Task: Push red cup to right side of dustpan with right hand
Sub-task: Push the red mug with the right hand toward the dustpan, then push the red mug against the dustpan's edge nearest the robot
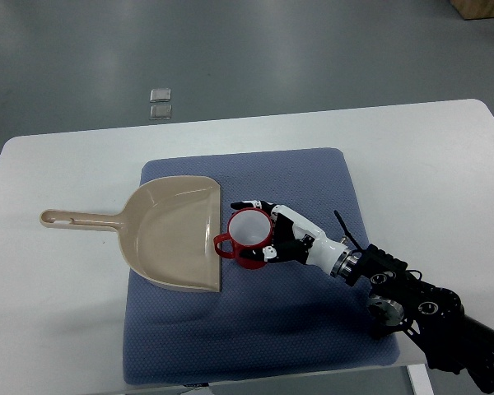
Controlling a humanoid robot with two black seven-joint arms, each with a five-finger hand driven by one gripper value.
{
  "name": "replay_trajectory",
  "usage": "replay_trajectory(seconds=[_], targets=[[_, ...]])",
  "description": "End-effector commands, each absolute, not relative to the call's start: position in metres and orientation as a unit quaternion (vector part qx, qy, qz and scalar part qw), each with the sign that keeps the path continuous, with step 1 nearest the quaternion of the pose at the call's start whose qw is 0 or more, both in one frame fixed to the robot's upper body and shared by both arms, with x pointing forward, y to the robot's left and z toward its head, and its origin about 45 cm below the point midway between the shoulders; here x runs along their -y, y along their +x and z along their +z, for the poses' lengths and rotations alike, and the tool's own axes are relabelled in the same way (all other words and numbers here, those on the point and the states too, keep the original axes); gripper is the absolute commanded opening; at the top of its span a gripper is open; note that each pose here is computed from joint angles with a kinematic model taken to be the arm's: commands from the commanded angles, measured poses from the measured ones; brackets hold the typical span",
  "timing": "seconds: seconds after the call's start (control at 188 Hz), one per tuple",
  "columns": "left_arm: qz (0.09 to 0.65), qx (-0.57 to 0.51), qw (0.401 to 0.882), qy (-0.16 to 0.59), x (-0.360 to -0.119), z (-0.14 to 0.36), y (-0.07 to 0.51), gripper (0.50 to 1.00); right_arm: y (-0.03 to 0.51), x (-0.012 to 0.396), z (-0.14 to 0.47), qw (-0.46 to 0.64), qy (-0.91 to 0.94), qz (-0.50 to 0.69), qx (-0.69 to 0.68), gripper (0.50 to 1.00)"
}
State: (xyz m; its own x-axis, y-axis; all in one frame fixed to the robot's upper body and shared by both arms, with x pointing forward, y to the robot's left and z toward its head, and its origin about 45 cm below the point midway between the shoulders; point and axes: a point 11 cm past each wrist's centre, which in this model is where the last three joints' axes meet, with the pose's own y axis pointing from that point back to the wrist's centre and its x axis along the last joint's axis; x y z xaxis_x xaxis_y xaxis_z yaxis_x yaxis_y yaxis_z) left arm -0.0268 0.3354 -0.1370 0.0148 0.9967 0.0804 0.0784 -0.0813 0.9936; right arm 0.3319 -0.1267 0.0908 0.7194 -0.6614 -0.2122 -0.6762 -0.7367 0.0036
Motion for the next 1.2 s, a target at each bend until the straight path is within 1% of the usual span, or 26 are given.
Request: replay_trajectory(seconds=[0.0,0.5,1.197], targets=[[0.497,-0.496,0.462,0.542,-0.335,-0.137,-0.027,1.000,0.332,0.124,0.094,0.041,-0.927,0.097,-0.360,0.928],[0.497,-0.496,0.462,0.542,-0.335,-0.137,-0.027,1.000,0.321,0.103,0.099,0.042,-0.937,0.085,-0.336,0.928],[0.497,-0.496,0.462,0.542,-0.335,-0.137,-0.027,1.000,0.318,0.100,0.097,0.034,-0.940,0.081,-0.329,0.928]])
